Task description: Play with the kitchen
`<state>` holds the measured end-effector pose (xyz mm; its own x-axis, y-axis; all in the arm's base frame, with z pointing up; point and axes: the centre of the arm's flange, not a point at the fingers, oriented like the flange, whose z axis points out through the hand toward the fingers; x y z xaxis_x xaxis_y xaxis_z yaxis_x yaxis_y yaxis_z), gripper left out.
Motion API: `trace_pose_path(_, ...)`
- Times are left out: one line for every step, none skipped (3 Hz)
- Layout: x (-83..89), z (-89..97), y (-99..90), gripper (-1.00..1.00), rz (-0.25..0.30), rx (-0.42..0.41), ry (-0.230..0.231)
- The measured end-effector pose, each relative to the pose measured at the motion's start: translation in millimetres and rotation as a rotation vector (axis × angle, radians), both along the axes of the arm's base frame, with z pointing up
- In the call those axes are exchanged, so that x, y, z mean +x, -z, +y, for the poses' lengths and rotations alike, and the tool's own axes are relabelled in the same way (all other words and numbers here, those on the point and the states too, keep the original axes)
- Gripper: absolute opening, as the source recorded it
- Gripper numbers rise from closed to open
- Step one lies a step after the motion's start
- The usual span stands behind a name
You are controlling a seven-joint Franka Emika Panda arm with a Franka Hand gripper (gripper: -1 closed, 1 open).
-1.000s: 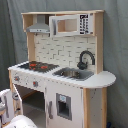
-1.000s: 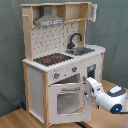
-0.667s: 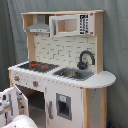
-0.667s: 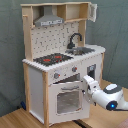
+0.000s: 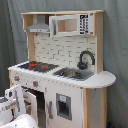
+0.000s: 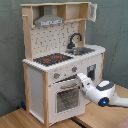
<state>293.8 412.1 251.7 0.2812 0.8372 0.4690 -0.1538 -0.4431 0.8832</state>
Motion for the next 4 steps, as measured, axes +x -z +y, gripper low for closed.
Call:
trace_pose_path(30.6,-6.9,1.5,1.00,0.002,-0.027,0.041)
trace_pose_path(56.3,-5.5,-7.1,1.00,-0.014,-0.032,0.075)
trace_pose_path(18.4,30.8,1.0,1.00,-0.023,-0.072,-0.006)
trace_pose_path(43.7,-17.5,34.7,1.00,0.013,-0.129,0.099)
